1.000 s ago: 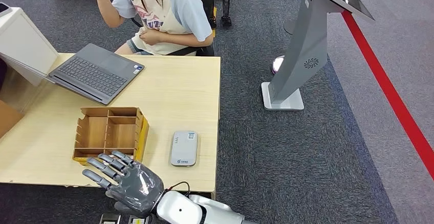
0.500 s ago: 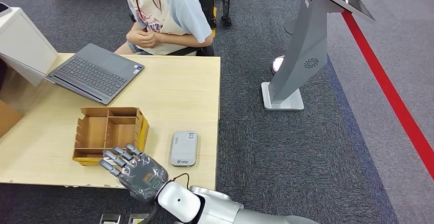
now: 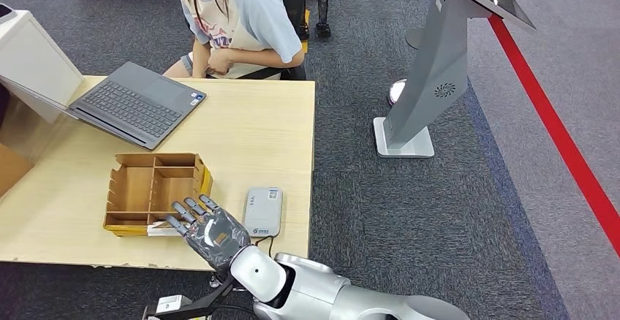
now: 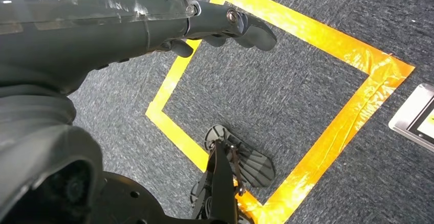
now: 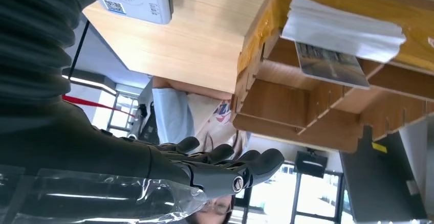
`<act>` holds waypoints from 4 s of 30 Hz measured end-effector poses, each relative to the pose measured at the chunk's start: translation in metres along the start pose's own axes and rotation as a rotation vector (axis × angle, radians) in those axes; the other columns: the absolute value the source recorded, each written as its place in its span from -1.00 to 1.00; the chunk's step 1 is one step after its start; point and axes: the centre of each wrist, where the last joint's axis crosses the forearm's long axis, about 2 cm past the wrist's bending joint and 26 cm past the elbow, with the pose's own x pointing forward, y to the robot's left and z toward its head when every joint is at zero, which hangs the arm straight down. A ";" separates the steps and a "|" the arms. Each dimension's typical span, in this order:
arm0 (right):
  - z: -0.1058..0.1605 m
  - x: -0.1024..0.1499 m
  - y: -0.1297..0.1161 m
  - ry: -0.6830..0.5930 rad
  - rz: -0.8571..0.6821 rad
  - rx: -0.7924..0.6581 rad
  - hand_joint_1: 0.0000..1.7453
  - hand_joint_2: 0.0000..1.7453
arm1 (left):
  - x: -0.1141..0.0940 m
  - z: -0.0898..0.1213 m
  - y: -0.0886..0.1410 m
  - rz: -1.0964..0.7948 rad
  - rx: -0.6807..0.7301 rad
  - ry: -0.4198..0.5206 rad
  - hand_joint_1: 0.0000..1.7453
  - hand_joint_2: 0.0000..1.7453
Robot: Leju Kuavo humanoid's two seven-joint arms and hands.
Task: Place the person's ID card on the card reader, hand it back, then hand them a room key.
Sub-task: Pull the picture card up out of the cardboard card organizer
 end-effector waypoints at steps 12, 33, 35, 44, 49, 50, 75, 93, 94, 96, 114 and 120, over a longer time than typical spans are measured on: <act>0.000 -0.008 0.009 0.088 0.091 0.152 -1.00 1.00 | 0.000 0.000 0.000 0.008 0.002 0.026 -1.00 -1.00; -0.005 -0.014 0.006 0.142 0.072 0.151 -1.00 1.00 | -0.001 0.000 -0.001 -0.023 -0.041 0.027 -1.00 -1.00; -0.005 -0.015 0.005 0.144 0.057 0.148 -1.00 1.00 | -0.001 0.000 -0.001 -0.031 -0.050 0.023 -1.00 -1.00; -0.006 -0.018 0.005 0.148 -0.051 0.132 -1.00 1.00 | -0.002 0.000 -0.001 -0.074 -0.090 0.002 -1.00 -1.00; -0.007 -0.019 0.004 0.154 -0.097 0.106 -1.00 1.00 | 0.000 0.000 -0.002 -0.099 -0.113 -0.014 -1.00 -1.00; -0.007 -0.019 0.004 0.153 -0.101 0.104 -1.00 1.00 | 0.001 0.000 -0.003 -0.103 -0.115 -0.016 -1.00 -1.00; -0.021 -0.069 -0.062 -0.072 -1.595 -0.042 -1.00 1.00 | -0.002 -0.002 0.007 -0.018 -0.033 -0.013 -1.00 -1.00; 0.139 -0.146 -0.015 0.264 -1.938 -0.617 -1.00 1.00 | -0.003 -0.003 0.009 0.043 0.015 -0.060 -1.00 -1.00; 0.147 -0.147 -0.012 0.290 -1.940 -0.655 -1.00 1.00 | -0.003 -0.003 0.009 0.044 0.015 -0.060 -1.00 -1.00; 0.164 -0.148 -0.008 0.341 -1.946 -0.735 -1.00 1.00 | -0.003 -0.003 0.009 0.046 0.015 -0.062 -1.00 -1.00; 0.229 -0.161 -0.019 0.531 -1.610 -0.968 -1.00 1.00 | -0.003 -0.001 0.005 0.054 0.015 -0.069 -1.00 -1.00; 0.212 -0.154 -0.032 0.497 -1.291 -0.822 -1.00 1.00 | -0.002 -0.001 0.003 0.057 0.014 -0.067 -1.00 -1.00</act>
